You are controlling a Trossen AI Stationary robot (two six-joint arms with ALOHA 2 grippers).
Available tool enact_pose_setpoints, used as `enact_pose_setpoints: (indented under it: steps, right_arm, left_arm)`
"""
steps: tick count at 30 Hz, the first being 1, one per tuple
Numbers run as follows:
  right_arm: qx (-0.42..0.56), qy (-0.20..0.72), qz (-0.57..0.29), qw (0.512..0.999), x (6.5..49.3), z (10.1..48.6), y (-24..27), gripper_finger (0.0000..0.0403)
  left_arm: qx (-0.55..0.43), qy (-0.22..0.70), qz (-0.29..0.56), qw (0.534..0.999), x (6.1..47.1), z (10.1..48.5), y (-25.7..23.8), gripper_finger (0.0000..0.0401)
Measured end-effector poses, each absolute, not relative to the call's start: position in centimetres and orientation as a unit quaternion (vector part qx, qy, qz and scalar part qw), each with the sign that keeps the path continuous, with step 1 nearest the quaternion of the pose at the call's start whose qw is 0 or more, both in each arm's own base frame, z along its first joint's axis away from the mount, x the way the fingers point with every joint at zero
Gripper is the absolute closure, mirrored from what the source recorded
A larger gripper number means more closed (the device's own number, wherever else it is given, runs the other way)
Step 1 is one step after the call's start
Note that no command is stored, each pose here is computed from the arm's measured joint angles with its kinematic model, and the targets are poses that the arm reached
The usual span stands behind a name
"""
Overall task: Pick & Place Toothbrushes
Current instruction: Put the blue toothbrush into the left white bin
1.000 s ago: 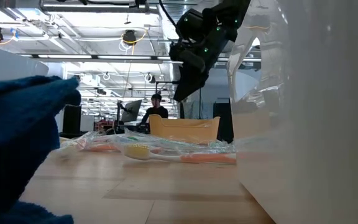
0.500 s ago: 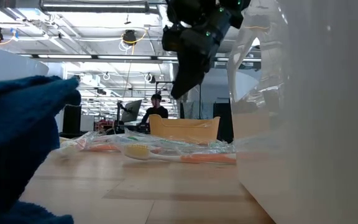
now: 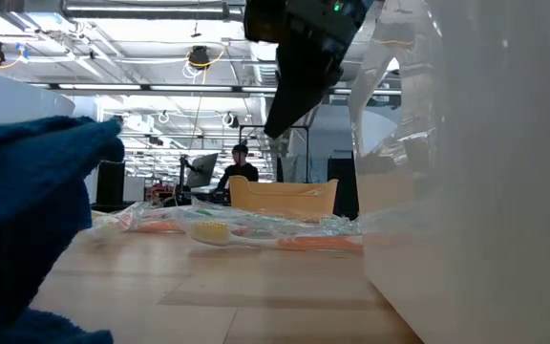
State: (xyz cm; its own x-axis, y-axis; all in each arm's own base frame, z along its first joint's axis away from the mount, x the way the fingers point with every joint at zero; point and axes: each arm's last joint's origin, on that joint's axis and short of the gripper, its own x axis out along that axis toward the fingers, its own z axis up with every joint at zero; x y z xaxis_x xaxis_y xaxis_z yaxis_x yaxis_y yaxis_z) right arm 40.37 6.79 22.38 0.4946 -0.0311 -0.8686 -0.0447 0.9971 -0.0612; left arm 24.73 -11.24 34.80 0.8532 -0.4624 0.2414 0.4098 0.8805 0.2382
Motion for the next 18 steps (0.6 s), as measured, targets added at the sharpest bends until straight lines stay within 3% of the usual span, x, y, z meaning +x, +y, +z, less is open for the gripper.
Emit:
enact_pose_setpoints:
  steps: [9, 14, 18]
  right_arm:
    - [-0.111, 0.466, -0.019, 0.877, 37.6, 25.0, 12.3, 0.0360]
    - [-0.176, 0.381, -0.080, 0.904, 34.4, 27.9, 14.3, 0.0390]
    - [-0.181, 0.297, -0.070, 0.935, 31.4, 28.7, 14.2, 0.0400]
  left_arm:
    - [0.090, -0.175, -0.270, 0.942, 23.9, 34.7, -14.2, 0.0396]
    - [0.091, -0.171, -0.243, 0.951, 24.1, 34.6, -13.9, 0.0396]
    - [0.099, -0.167, -0.223, 0.955, 24.1, 34.6, -13.8, 0.0396]
